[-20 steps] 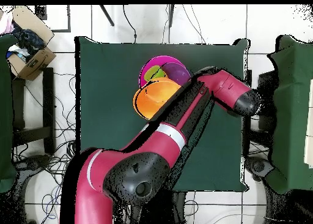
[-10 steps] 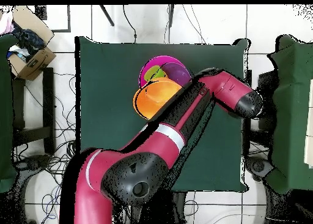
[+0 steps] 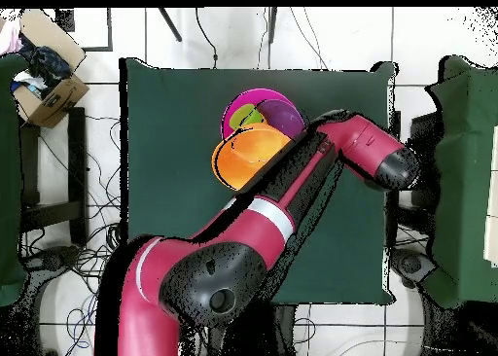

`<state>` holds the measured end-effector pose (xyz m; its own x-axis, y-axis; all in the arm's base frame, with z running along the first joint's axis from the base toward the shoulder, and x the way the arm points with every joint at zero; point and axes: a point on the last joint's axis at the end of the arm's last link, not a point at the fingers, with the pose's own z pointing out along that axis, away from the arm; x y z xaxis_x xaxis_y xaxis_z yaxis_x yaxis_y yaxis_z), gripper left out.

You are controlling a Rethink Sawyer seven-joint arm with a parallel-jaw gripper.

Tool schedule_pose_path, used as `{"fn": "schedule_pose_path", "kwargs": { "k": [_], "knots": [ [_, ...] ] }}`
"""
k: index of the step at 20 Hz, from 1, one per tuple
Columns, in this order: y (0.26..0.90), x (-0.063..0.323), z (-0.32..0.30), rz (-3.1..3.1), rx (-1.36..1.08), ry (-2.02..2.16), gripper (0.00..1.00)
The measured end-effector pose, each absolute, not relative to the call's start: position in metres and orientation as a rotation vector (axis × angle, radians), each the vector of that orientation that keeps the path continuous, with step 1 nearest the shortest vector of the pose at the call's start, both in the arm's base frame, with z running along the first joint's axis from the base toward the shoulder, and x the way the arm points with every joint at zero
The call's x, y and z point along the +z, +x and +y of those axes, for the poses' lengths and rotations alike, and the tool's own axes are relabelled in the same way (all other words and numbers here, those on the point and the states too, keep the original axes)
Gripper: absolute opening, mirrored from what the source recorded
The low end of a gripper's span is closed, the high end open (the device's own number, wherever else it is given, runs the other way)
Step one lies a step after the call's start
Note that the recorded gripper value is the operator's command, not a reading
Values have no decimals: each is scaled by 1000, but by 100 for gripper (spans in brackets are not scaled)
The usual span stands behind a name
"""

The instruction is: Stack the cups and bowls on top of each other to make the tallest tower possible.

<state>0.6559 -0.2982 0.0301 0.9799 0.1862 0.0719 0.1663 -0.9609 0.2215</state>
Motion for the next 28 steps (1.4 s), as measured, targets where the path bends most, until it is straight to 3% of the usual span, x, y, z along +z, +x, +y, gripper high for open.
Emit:
{"fn": "schedule_pose_path", "kwargs": {
  "k": [28],
  "knots": [
    [634, -9, -298, 271, 36, 2922, 100]
  ]
}}
